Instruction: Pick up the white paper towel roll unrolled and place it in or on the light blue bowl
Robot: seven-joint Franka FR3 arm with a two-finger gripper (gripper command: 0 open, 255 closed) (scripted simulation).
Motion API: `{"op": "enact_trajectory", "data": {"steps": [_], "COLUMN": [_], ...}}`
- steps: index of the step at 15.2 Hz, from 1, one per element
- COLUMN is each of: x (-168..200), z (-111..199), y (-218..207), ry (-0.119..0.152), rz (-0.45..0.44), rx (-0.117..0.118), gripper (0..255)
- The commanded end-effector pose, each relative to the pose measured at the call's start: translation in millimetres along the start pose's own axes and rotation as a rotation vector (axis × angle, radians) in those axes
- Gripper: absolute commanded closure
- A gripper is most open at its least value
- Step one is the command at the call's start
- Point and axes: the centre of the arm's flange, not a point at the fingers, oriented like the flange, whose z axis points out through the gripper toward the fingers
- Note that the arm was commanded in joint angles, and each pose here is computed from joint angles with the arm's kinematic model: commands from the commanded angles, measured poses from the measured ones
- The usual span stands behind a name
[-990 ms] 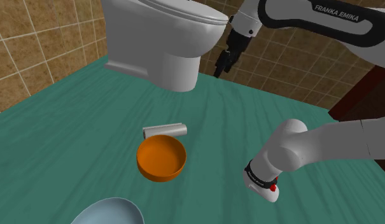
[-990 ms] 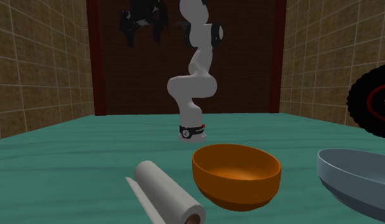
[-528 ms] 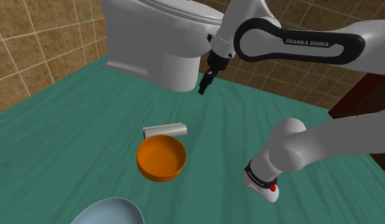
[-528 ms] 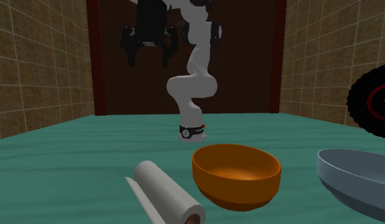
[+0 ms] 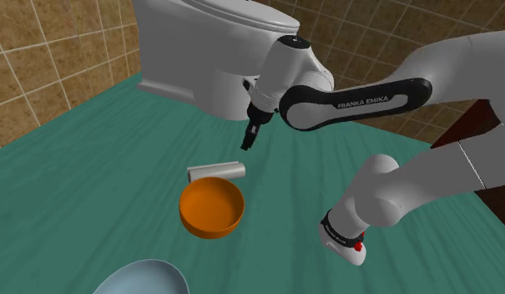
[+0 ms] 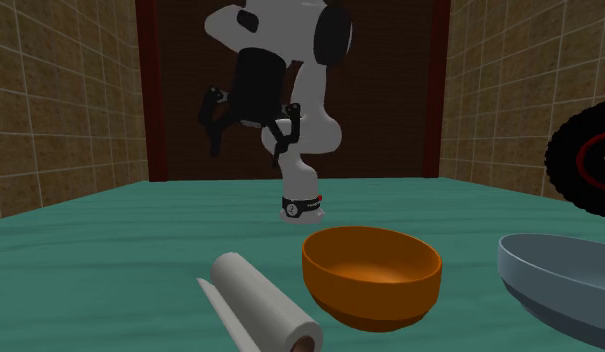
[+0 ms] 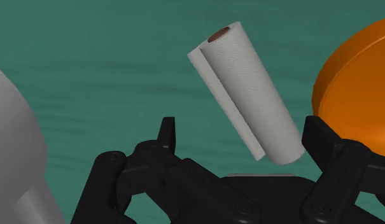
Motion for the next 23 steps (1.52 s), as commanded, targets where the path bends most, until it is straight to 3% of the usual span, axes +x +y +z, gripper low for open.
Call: {"op": "enact_trajectory", "data": {"steps": [1,10,18,23], "x": [7.3,28.2,31.8,31.8], "z": [23.4,129.2,173.1,173.1], "y": [-12.3,-73.1,-71.1,-71.1], "ry": [0.013,0.053,0.055,0.055], "rz": [-0.068,-0.36,-0.372,-0.372], "rx": [-0.021,-0.118,-0.122,-0.121], "gripper": [0,0,0,0]}}
